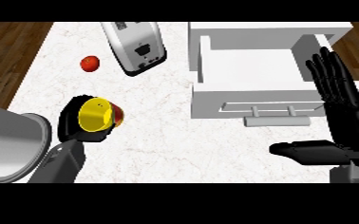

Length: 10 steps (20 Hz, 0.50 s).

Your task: Pick up the cup, place it into the drawer and close the drawer

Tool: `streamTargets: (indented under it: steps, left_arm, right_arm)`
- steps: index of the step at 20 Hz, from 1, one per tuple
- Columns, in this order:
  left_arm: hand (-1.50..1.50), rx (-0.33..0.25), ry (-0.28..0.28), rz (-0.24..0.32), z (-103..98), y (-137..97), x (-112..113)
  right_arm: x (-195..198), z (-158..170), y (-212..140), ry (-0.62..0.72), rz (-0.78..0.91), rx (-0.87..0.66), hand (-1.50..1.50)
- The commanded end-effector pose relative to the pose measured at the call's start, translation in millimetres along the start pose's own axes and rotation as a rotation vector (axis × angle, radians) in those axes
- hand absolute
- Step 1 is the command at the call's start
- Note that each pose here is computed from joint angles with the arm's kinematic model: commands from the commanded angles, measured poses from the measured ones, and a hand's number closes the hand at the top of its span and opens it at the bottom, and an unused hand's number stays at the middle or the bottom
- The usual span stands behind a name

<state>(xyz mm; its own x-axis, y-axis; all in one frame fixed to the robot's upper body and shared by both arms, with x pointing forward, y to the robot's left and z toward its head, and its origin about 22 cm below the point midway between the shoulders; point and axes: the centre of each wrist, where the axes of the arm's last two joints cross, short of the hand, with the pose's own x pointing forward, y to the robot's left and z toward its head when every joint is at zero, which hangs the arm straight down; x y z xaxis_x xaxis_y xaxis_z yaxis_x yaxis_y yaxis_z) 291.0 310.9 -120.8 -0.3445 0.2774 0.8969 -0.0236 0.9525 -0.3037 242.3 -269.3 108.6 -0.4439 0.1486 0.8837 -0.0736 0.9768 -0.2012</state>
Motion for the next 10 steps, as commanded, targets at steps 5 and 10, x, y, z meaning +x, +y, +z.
streamTargets:
  steps: [5,10]
  left_arm:
    - [1.5,-0.173,-0.163,0.065,-57,-42,16]
    - [1.5,-0.257,-0.205,0.026,-98,-84,46]
  right_arm:
    - [5,-6,-13,0.013,0.026,-0.017,-1.5]
    - [5,15,-17,0.026,0.027,-0.027,-1.5]
